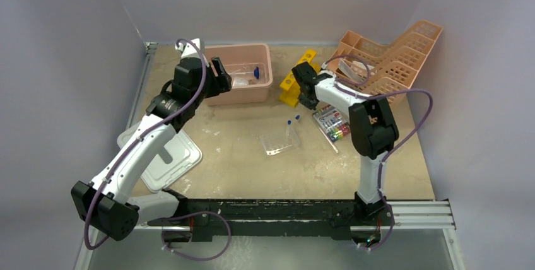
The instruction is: Organize the chemistry lab equipment
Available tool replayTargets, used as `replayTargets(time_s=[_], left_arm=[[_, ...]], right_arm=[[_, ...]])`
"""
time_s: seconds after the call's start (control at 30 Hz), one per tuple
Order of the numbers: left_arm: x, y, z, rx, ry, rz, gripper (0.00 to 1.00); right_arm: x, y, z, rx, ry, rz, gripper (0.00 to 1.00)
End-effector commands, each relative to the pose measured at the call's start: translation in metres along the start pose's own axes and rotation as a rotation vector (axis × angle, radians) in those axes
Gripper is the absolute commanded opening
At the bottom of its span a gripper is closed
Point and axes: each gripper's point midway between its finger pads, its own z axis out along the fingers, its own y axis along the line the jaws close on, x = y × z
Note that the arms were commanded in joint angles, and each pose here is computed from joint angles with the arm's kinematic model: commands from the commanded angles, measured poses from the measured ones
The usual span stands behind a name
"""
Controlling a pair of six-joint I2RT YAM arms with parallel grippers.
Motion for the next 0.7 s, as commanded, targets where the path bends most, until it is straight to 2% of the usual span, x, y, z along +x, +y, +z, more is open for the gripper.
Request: replayTargets(time_s=[0.0, 0.27, 0.47, 0.57, 0.67], left_arm=[[-0.022, -0.042, -0.016, 0.218, -0.052, -0.037, 0.69], [-0.006, -0.082, -0.019, 0.447, 0.019, -0.101, 0.71], [0.017, -0.121, -0.003, 0.642, 0.147, -0.23, 0.69], [0.027, -0.149, -0.003, 0.784, 0.233, -0.341, 0.67], [0.037, -0.171, -0.003, 0.861, 0.282, -0.39, 0.66]], right_arm=[[-0.065, 0.02, -0.064, -0.153, -0.152, 0.012, 0.11], [-0.072, 0.025, -0.12, -0.385, -0.158, -0.106, 0.11], [-0.082, 0.027, -0.17, -0.569, -0.191, -0.218, 0.11], [-0.077, 0.036, -0.194, -0.694, -0.177, -0.272, 0.11], [-0.065, 0.048, -0.214, -0.82, -0.125, -0.309, 0.11]])
